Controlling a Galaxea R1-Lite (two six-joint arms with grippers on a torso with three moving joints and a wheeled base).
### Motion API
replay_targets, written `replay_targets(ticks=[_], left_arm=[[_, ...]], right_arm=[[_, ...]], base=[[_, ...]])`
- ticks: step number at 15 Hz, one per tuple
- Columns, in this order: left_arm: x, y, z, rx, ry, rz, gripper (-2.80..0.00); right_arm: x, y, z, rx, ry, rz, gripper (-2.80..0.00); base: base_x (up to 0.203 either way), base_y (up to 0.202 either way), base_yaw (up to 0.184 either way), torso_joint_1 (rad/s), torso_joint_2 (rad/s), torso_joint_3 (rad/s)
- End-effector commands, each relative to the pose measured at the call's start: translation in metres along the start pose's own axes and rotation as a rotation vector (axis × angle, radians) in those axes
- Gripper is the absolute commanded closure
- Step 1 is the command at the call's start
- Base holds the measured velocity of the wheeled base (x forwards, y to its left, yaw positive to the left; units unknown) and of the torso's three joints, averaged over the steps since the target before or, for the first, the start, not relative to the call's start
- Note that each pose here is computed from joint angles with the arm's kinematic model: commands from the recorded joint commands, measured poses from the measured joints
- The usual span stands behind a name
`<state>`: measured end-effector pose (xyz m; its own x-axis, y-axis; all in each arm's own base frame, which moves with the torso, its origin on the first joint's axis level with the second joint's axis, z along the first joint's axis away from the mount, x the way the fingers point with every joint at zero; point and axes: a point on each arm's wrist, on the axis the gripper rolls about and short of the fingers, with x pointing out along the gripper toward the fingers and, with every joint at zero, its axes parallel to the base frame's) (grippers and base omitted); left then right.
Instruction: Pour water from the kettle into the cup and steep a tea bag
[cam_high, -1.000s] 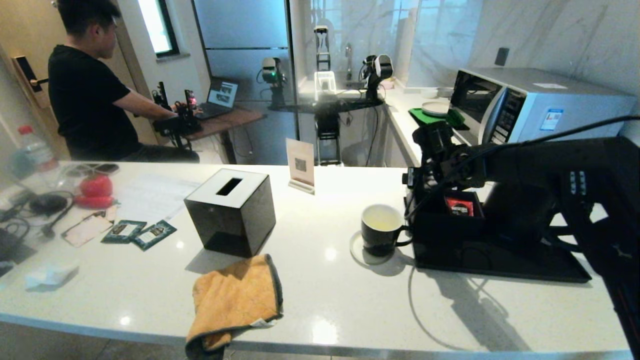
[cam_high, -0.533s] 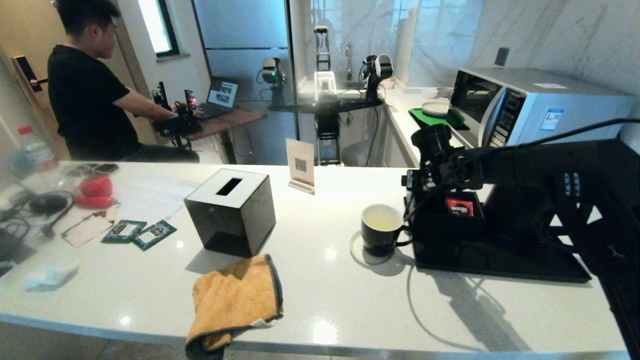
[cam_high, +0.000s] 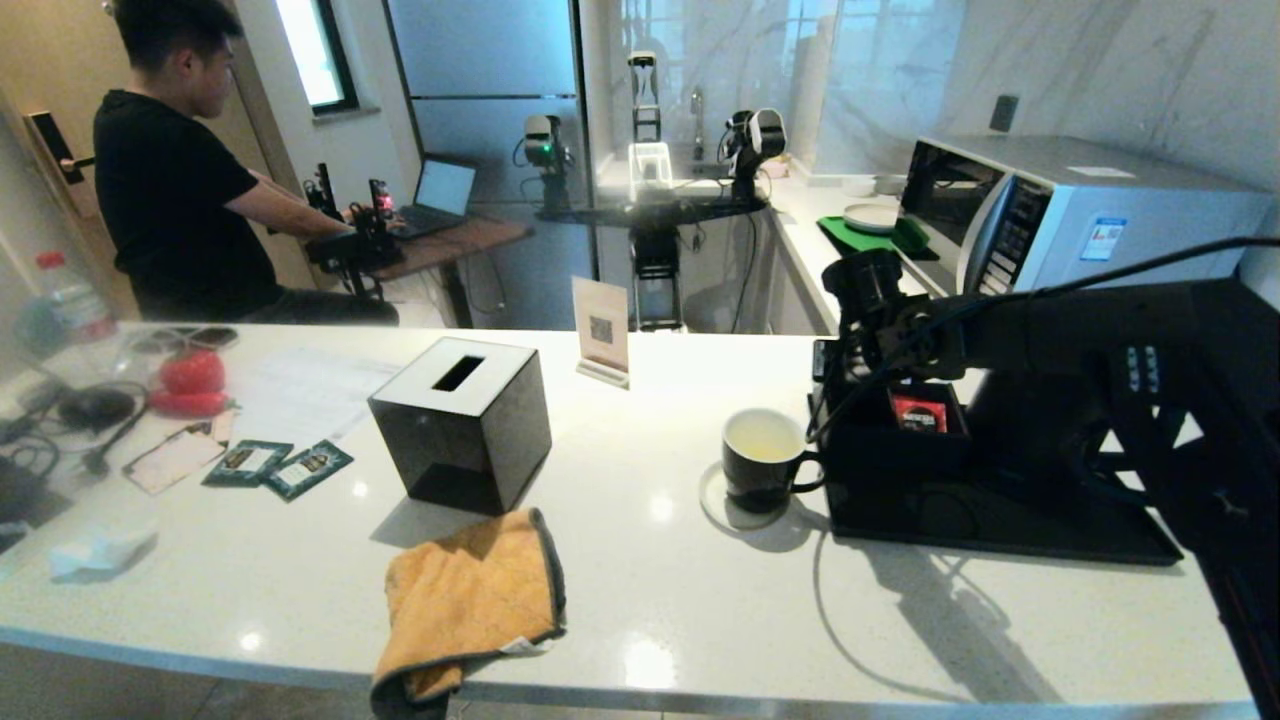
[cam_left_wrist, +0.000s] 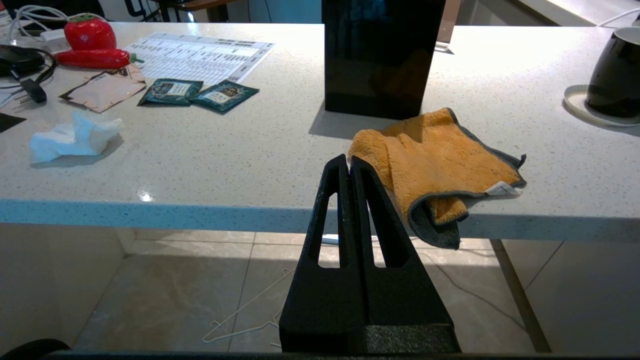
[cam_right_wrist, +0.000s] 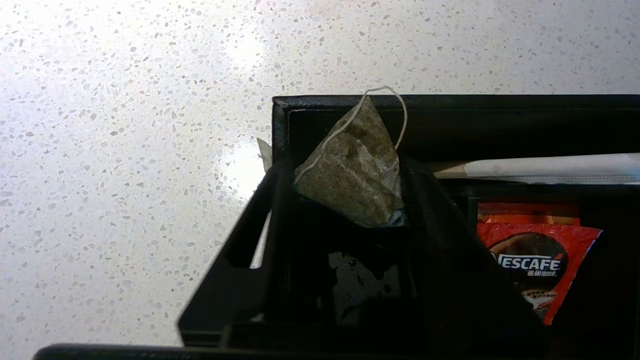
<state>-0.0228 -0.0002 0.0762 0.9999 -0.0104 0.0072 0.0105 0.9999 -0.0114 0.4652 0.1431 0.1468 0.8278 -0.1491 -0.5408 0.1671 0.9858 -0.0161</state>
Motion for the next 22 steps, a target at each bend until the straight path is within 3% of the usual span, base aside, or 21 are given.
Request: replay_targets(ticks=[1, 22], left_arm=[[0.0, 0.0, 0.0, -0.001, 0.001, 0.0, 0.0], [0.0, 0.0, 0.0, -0.001, 0.001, 0.0, 0.0]], right_arm=[[-0.001, 0.0, 0.0, 0.002, -0.001, -0.001, 0.0], [-0.04, -0.004, 0.034, 0.019, -0.119, 0.035, 0.0]], base=[[0.0, 0.0, 0.0, 0.0, 0.0, 0.0], [0.0, 0.0, 0.0, 0.0, 0.0, 0.0]])
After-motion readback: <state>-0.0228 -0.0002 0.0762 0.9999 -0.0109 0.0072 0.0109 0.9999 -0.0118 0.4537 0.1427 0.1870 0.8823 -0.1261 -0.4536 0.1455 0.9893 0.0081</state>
